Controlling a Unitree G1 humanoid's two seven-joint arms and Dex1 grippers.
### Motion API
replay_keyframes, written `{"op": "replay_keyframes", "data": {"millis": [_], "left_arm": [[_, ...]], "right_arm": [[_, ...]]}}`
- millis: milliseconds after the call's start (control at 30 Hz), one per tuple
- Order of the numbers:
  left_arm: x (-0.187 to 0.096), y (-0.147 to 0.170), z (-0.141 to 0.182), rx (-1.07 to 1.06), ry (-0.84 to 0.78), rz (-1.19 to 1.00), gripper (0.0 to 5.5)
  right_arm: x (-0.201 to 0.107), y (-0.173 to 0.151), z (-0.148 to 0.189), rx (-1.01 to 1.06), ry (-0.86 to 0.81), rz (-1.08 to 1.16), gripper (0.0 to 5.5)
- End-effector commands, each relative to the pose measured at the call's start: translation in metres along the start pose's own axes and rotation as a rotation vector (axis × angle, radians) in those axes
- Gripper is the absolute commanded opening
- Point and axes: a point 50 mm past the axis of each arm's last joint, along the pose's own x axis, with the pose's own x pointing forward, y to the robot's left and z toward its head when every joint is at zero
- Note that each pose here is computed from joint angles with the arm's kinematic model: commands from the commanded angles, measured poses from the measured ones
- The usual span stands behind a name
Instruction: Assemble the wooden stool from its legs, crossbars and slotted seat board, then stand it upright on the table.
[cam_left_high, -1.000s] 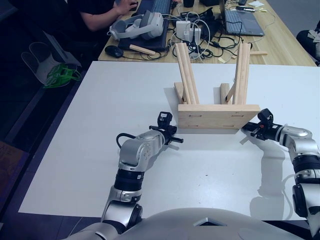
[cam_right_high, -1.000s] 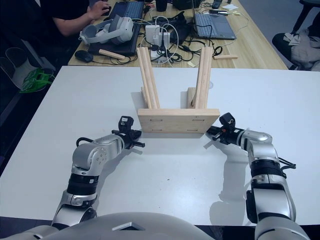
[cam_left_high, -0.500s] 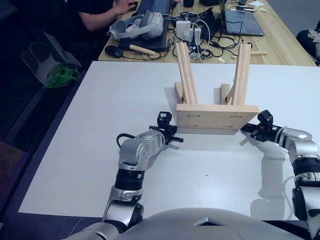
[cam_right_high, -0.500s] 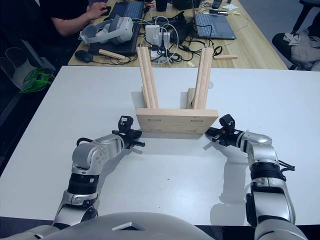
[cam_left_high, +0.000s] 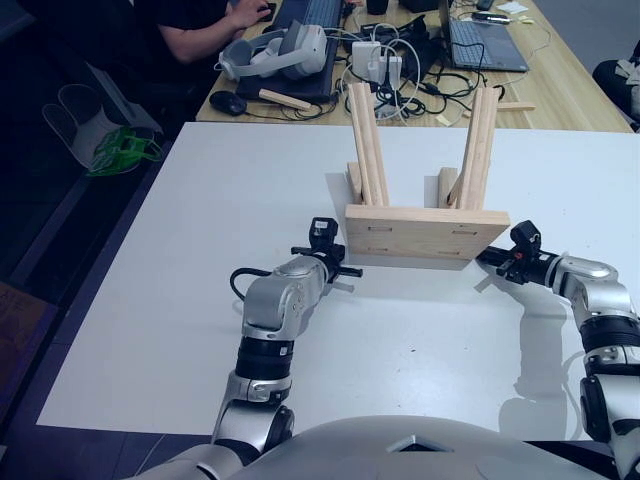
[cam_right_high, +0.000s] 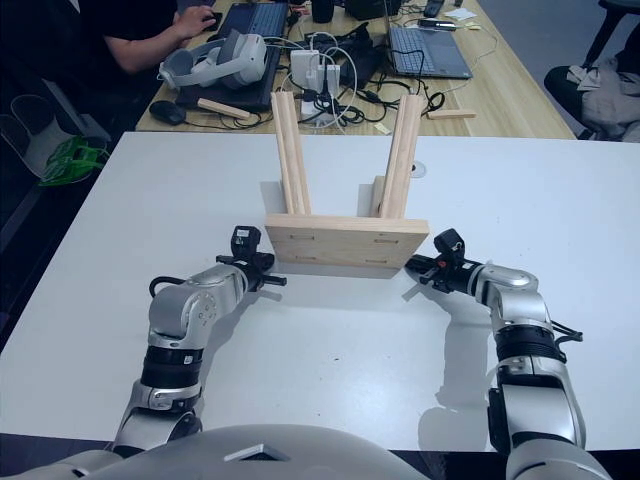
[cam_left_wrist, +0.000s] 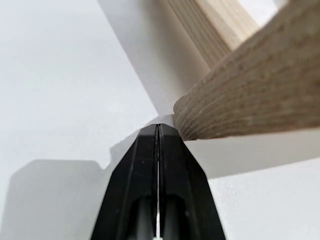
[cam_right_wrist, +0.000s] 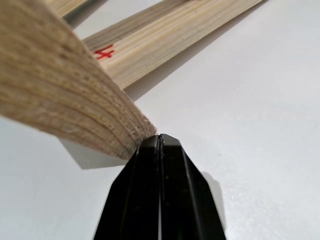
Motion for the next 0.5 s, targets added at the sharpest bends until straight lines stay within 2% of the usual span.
{"op": "replay_keyframes", "data": {"millis": [33,300,500], "left_arm": [[0.001,-0.004,0.000,-0.025,0.007,-0.046,0.03],[-0.001,-0.014,-0.002,-0.050,0.023,-0.163,0.03],[-0.001,-0.013,-0.003,-0.049,0.030,-0.158,0.03]], "right_arm": [[0.002,0.003,0.003,0.003,-0.017,0.023,0.00],[0.001,0.007,0.007,0.019,-0.028,0.060,0.00],[-0.009,0.000,0.006,0.001,-0.014,0.009,0.00]]}}
